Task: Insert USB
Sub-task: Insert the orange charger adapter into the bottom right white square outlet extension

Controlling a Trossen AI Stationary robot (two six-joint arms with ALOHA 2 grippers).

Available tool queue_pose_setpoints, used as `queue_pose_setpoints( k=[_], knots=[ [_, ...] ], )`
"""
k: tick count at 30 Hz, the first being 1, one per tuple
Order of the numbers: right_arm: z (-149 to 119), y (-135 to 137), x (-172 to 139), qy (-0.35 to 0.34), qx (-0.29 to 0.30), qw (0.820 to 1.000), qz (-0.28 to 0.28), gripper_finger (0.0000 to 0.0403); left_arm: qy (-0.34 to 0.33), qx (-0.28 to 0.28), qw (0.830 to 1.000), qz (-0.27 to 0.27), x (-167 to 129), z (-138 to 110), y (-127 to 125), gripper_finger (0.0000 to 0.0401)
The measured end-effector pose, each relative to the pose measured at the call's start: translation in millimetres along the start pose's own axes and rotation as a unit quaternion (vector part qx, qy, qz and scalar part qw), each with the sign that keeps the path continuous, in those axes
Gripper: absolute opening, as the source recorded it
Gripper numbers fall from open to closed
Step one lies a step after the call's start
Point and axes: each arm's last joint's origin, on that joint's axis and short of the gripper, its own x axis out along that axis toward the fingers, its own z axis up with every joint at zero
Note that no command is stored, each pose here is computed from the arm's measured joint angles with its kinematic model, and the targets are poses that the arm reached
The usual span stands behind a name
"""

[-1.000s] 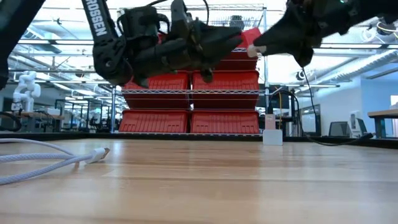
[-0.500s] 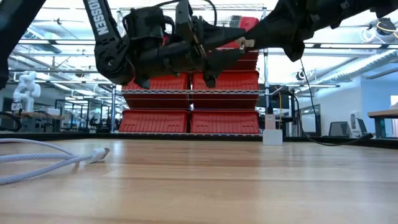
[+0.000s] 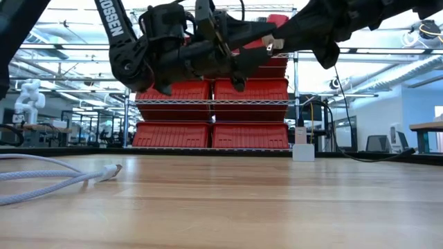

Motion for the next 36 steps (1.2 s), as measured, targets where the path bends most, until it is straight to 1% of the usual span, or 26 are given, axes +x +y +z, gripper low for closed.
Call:
queue_pose_setpoints(
  k=[3, 5, 15, 17, 21, 25, 29, 31, 33, 36],
  knots=[
    [-1, 0, 0, 0.004, 0.003, 1.000, 0.000, 0.0112, 0.013, -0.002, 1.000, -0.019, 4, 1, 1, 0.0215],
    [-2, 0, 0, 0.012, 0.002, 1.000, 0.003, 0.0112, 0.024, -0.007, 0.999, -0.020, 5, 0, 2, 0.0215],
    [-5, -1, 0, 0.035, 0.026, 0.999, 0.013, 0.0112, 0.037, -0.015, 0.999, -0.029, 6, 0, 1, 0.0212],
    [-6, -1, 0, 0.038, 0.029, 0.999, 0.012, 0.0112, 0.037, -0.014, 0.999, -0.029, 6, 0, 1, 0.0200],
    [-8, -2, 0, 0.048, 0.042, 0.998, 0.008, 0.0113, 0.036, -0.011, 0.999, -0.031, 6, 0, 1, 0.0149],
    [-9, -2, 0, 0.056, 0.057, 0.997, 0.007, 0.0133, 0.036, -0.007, 0.999, -0.031, 6, 0, 1, 0.0146],
    [-10, -2, -1, 0.062, 0.060, 0.996, 0.011, 0.0156, 0.035, 0.005, 0.999, -0.031, 6, 0, 1, 0.0146],
    [-14, -4, -1, 0.079, 0.052, 0.995, 0.007, 0.0162, 0.022, 0.012, 0.999, -0.037, 6, 5, 0, 0.0146],
    [-14, -4, -3, 0.084, 0.054, 0.995, 0.019, 0.0165, 0.012, 0.017, 0.999, -0.039, 7, 9, 0, 0.0146],
    [-3, -2, -12, 0.070, 0.074, 0.994, 0.048, 0.0166, 0.010, 0.012, 0.999, -0.044, 5, 9, 3, 0.0146]
  ],
)
